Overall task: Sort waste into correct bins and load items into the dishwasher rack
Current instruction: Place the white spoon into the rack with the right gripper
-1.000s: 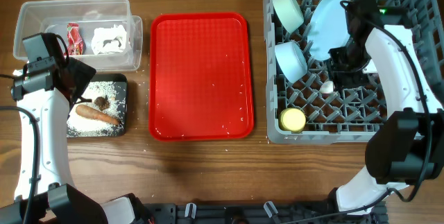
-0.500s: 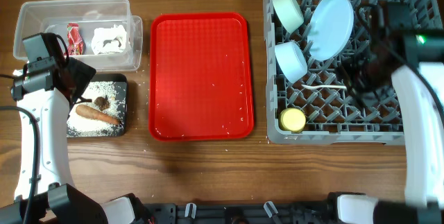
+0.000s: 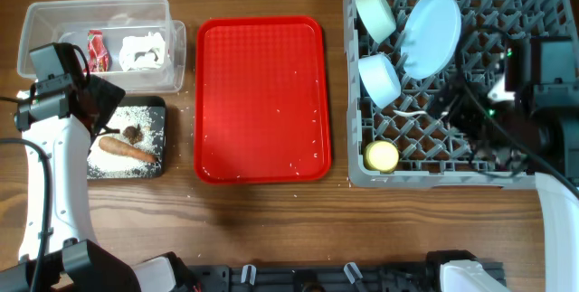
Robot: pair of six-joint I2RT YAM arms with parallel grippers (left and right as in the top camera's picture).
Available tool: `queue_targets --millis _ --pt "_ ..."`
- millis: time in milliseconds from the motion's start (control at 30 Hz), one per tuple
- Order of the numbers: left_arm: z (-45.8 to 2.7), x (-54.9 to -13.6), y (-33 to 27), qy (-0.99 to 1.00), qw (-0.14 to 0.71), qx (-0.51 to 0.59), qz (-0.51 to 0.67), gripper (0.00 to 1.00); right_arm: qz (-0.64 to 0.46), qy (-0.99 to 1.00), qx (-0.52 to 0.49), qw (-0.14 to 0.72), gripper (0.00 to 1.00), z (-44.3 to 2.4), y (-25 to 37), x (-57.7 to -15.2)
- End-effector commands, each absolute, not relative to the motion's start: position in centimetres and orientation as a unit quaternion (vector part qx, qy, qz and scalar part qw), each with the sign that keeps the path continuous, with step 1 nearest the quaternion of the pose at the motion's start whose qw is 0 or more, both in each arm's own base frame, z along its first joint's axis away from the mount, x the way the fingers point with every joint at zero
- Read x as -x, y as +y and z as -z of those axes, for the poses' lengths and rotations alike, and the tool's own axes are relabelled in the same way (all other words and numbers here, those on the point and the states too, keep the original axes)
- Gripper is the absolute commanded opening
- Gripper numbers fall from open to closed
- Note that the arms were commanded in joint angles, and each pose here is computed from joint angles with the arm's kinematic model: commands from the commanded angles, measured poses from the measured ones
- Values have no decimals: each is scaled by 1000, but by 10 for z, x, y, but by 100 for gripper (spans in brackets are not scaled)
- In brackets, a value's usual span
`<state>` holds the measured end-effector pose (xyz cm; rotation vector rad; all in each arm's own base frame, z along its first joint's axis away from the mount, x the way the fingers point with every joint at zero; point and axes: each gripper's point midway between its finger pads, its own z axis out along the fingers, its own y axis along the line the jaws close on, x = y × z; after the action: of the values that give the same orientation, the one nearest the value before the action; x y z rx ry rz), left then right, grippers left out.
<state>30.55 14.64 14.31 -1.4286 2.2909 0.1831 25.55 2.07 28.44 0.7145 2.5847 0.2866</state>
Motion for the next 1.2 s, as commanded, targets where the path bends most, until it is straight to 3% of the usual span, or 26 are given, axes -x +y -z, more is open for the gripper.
queue_targets --millis 0,100,400,533,767,900,1167 --pt "-148 -307 149 828 223 510 -70 100 -88 937 -67 333 100 -306 28 -292" --pt "-148 -307 149 828 223 510 -69 100 -73 891 45 446 100 -319 37 -320" --pt "-148 -307 149 828 223 510 -70 100 -81 777 62 621 100 -237 38 -302" --pt "-148 -307 149 828 223 510 -69 100 -76 753 61 651 100 -196 36 -276" --pt "-148 -307 149 828 223 510 -69 100 -68 706 62 702 100 -176 34 -257" --pt "-148 -307 149 828 223 510 -69 100 -67 745 59 662 100 -148 33 -250" --pt "-148 -307 149 828 223 510 -69 100 -62 699 62 709 100 -178 32 -244"
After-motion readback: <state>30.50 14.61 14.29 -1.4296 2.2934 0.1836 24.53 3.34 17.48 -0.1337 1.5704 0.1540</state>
